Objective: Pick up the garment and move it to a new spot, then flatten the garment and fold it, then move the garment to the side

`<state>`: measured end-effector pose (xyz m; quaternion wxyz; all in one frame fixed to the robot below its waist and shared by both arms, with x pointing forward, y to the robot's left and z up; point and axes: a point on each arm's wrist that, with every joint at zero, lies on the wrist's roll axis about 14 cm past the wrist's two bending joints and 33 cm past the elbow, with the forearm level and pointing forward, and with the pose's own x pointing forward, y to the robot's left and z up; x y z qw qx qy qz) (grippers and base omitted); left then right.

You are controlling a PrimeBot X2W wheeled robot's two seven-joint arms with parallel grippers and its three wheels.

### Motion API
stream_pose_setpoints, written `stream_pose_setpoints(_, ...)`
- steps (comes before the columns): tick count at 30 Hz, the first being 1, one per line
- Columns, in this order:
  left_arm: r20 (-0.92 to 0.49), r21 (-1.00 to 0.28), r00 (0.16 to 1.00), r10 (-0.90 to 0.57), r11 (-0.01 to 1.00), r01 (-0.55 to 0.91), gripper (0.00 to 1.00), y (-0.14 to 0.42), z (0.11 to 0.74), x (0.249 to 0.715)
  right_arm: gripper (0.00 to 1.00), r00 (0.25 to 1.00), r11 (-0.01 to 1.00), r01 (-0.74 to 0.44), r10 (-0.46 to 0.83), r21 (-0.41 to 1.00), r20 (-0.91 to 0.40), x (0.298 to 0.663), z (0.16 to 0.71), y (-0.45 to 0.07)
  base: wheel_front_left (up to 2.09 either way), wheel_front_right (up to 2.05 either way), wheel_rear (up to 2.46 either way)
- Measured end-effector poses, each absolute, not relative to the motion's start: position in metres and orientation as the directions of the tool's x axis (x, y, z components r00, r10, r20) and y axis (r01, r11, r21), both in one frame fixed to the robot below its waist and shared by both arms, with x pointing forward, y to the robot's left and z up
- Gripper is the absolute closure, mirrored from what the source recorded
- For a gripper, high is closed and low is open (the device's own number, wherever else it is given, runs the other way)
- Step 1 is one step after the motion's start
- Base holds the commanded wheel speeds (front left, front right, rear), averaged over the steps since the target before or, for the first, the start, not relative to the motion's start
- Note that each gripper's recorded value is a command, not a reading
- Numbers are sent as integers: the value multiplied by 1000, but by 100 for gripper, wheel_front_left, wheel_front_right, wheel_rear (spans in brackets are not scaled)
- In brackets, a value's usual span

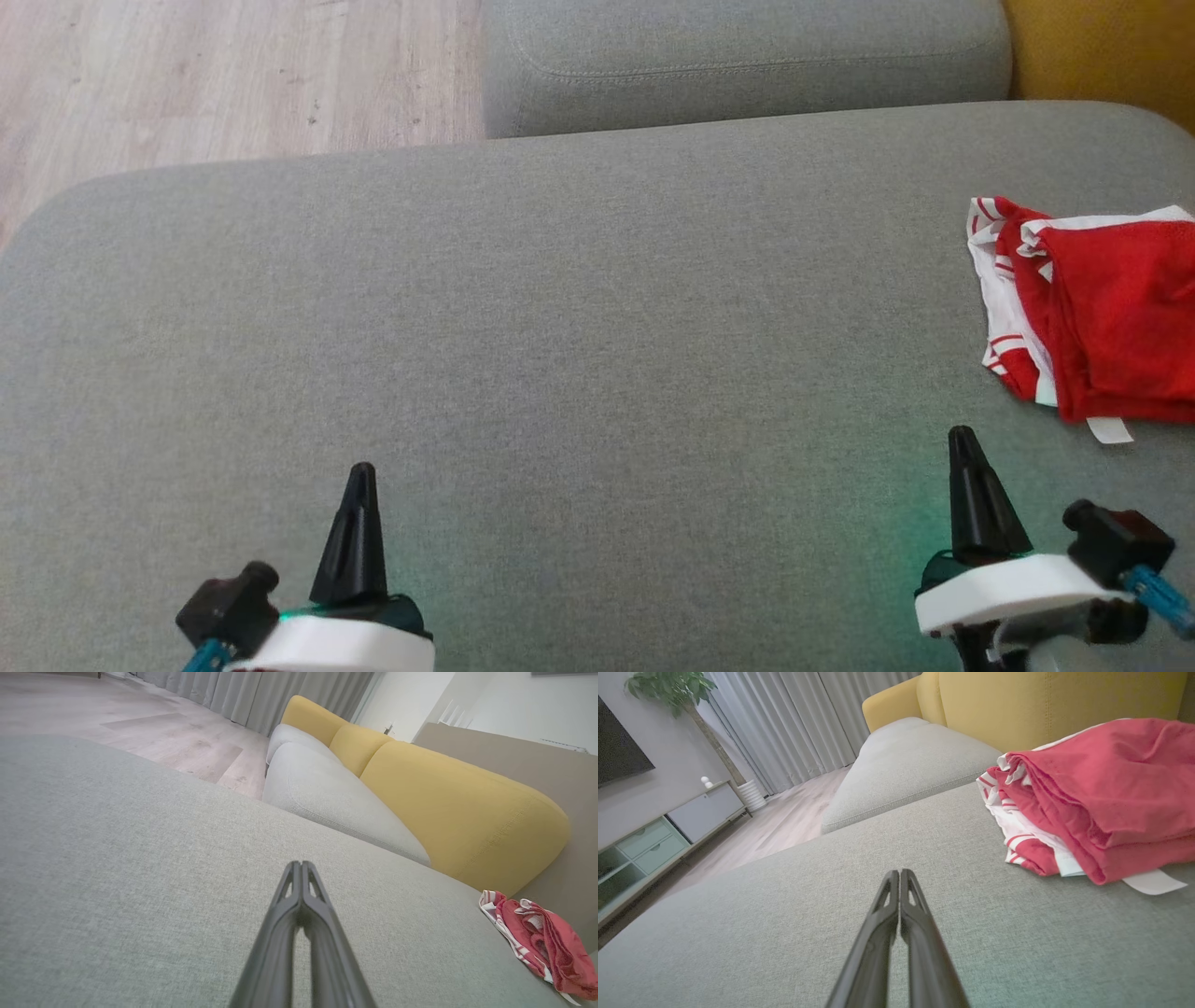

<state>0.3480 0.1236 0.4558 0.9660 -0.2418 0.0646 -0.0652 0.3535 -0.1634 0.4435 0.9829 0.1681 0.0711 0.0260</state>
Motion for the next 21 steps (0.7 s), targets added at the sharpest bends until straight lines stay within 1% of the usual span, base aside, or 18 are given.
stream_pose_setpoints(21,-115,-635,987,-110,772,12,100,137,456,354,100,990,843,48,30,536,-135,359,448,-173,0,0,0)
